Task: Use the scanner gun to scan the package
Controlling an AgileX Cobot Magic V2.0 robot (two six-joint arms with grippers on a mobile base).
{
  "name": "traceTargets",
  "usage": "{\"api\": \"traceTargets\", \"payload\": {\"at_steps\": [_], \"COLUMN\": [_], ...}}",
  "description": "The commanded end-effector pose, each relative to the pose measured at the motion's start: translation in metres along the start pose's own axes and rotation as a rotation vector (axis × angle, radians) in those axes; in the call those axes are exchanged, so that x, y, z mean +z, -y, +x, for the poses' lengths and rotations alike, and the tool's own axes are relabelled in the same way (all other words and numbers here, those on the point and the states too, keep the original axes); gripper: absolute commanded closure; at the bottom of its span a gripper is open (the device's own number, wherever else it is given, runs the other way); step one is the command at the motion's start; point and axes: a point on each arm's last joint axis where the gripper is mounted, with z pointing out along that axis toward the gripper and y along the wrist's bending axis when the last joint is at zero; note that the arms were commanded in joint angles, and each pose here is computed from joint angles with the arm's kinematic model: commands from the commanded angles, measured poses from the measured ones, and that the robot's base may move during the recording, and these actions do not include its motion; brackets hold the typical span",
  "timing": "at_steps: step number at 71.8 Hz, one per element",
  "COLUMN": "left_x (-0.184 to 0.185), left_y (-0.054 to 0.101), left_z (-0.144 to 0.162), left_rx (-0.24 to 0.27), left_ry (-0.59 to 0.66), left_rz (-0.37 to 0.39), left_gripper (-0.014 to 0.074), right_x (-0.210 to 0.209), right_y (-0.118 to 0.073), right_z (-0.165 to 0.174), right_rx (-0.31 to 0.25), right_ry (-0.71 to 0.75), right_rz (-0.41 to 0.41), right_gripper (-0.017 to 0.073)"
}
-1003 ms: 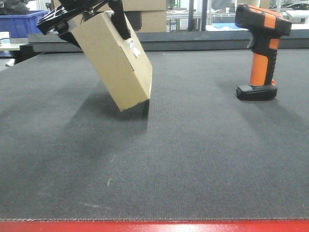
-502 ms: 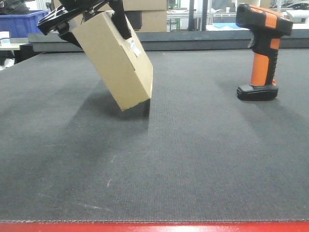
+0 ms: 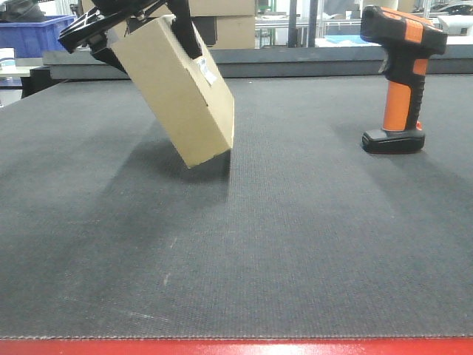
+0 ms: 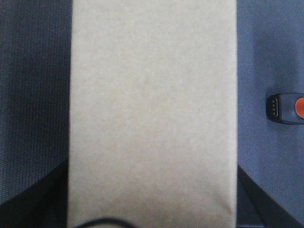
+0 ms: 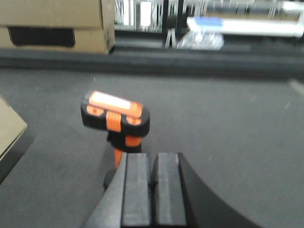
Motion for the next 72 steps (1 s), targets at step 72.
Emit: {"api": "traceTargets", "payload": {"at_steps": [72], "left_x": [-0.005], "left_y": [0.005], "left_z": [0.002], "left_rx": [-0.012], "left_ry": [-0.006], "left_rz": [0.022], "left_gripper": [0.0705], "right_x": [0.153], "right_y": [-0.035], "right_z": [0.093], "right_rx": [0.208], "right_ry": [0.038], "right_rz": [0.053], "right_gripper": [0.0727]}}
